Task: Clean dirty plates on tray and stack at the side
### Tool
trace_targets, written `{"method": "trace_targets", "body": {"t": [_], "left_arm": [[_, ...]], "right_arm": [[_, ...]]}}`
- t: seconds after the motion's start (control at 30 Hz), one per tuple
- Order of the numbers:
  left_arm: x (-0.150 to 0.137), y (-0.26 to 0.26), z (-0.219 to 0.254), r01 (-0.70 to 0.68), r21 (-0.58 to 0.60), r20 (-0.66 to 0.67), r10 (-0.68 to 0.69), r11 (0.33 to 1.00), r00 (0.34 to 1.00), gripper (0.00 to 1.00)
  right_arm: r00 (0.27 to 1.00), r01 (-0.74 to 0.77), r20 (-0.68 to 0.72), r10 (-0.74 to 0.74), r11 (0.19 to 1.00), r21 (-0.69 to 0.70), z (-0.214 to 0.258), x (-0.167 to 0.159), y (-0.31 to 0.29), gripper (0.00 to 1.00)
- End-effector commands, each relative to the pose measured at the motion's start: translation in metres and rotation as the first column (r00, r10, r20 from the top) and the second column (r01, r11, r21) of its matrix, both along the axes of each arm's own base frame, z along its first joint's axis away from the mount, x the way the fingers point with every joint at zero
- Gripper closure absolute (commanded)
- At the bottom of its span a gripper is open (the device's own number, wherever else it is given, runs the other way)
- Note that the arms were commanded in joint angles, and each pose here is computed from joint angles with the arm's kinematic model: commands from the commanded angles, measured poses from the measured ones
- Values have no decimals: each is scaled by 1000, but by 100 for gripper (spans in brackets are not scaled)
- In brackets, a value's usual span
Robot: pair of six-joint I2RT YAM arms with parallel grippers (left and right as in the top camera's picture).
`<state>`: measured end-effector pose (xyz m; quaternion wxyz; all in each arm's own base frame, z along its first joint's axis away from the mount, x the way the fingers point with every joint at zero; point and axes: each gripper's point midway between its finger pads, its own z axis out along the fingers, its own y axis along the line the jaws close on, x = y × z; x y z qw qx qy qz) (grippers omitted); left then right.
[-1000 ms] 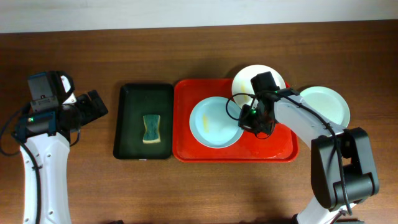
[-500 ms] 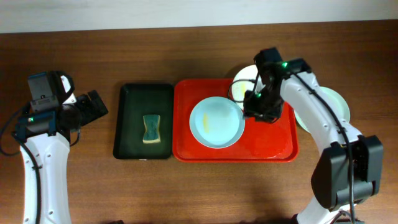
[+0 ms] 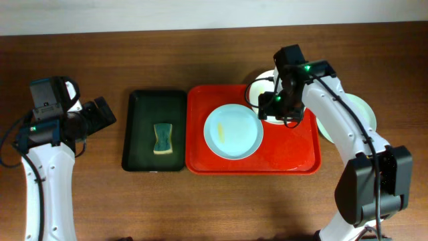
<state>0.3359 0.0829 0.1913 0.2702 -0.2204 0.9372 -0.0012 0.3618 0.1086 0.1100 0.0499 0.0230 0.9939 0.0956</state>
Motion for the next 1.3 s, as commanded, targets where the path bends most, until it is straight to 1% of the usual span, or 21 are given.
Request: {"method": "trace_targets", "body": {"t": [0.0,0.07,0.1,0.13,0.2,0.23,0.4,0.67,0.77,0.87,1.03,1.1,1.13,1.27], "left_arm": [[1,2,8,-2,7,22,2,1000,1000,1],[1,2,8,-2,7,22,2,1000,1000,1],[1,2,8,-2,7,22,2,1000,1000,1],[1,2,8,-2,7,22,2,1000,1000,1],[1,2,8,-2,7,22,2,1000,1000,1],[1,2,8,-2,7,22,2,1000,1000,1],[1,2,8,-2,7,22,2,1000,1000,1],[1,2,8,-2,7,22,2,1000,1000,1],[1,2,8,-2,7,22,2,1000,1000,1],[1,2,8,-2,7,22,2,1000,1000,1],[1,2,8,-2,7,22,2,1000,1000,1],[1,2,8,-2,7,22,2,1000,1000,1],[1,2,8,-2,7,22,2,1000,1000,1],[1,2,8,-2,7,22,2,1000,1000,1]], "right_arm": [[1000,-6,0,6,1000,-19,-24,-4,-5,30],[1000,-6,5,6,1000,-17,-32,-4,-5,31],[1000,-5,5,5,1000,-17,-36,-4,-5,35],[1000,-5,7,5,1000,-17,-38,-5,-5,42],[1000,-5,4,5,1000,-18,-42,-6,-5,50],[1000,-5,2,5,1000,-18,-44,-7,-5,51],[1000,-5,-1,5,1000,-22,-54,-10,-7,51],[1000,-5,-3,5,1000,-22,-55,-11,-7,50],[1000,-2,-23,1,1000,-22,-55,-16,-7,47],[999,41,-36,-41,999,-17,-55,-17,-7,47],[998,46,-44,-47,999,-20,-56,-19,-8,45],[991,113,-65,-113,994,-7,-55,-20,-6,45],[989,126,-76,-124,992,22,-55,-21,-1,44],[988,124,-100,-120,991,40,-54,-26,2,45]]}}
